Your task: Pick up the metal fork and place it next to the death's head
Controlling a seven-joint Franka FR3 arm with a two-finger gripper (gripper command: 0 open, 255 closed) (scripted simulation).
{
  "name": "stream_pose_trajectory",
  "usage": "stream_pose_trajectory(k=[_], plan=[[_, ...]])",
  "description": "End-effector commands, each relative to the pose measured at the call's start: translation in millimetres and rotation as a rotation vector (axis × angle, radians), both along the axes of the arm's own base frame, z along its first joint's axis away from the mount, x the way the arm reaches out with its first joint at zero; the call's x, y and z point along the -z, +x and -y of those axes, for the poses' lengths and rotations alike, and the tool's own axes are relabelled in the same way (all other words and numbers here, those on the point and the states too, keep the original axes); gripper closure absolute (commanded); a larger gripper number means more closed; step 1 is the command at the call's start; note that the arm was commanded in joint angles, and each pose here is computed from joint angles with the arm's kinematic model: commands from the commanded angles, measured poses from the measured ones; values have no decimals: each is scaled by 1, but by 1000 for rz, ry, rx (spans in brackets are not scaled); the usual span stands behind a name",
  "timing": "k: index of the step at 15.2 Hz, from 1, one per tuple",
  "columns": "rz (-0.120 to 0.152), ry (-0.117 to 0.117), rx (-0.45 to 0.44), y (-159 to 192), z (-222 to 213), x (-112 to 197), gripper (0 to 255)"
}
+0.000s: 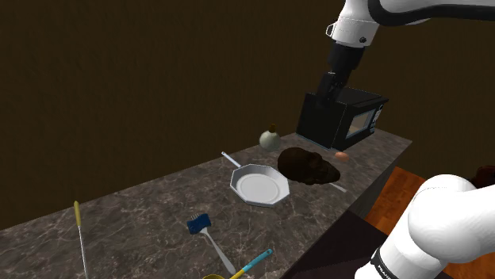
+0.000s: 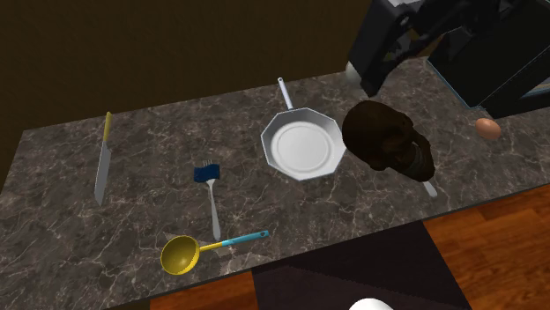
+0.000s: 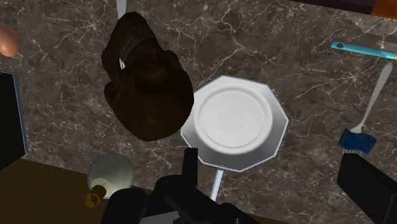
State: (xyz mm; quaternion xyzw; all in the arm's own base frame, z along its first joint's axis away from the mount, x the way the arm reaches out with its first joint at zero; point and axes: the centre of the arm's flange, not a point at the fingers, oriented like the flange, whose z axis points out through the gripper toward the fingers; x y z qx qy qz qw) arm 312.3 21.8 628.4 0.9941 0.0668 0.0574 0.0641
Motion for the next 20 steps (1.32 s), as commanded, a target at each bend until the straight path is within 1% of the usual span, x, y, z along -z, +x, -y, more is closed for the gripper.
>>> stream_pose_trajectory(k=[1, 20], plan=[[0, 0, 0, 0, 0, 0, 0], [-142, 61, 76, 87, -139, 190, 0]])
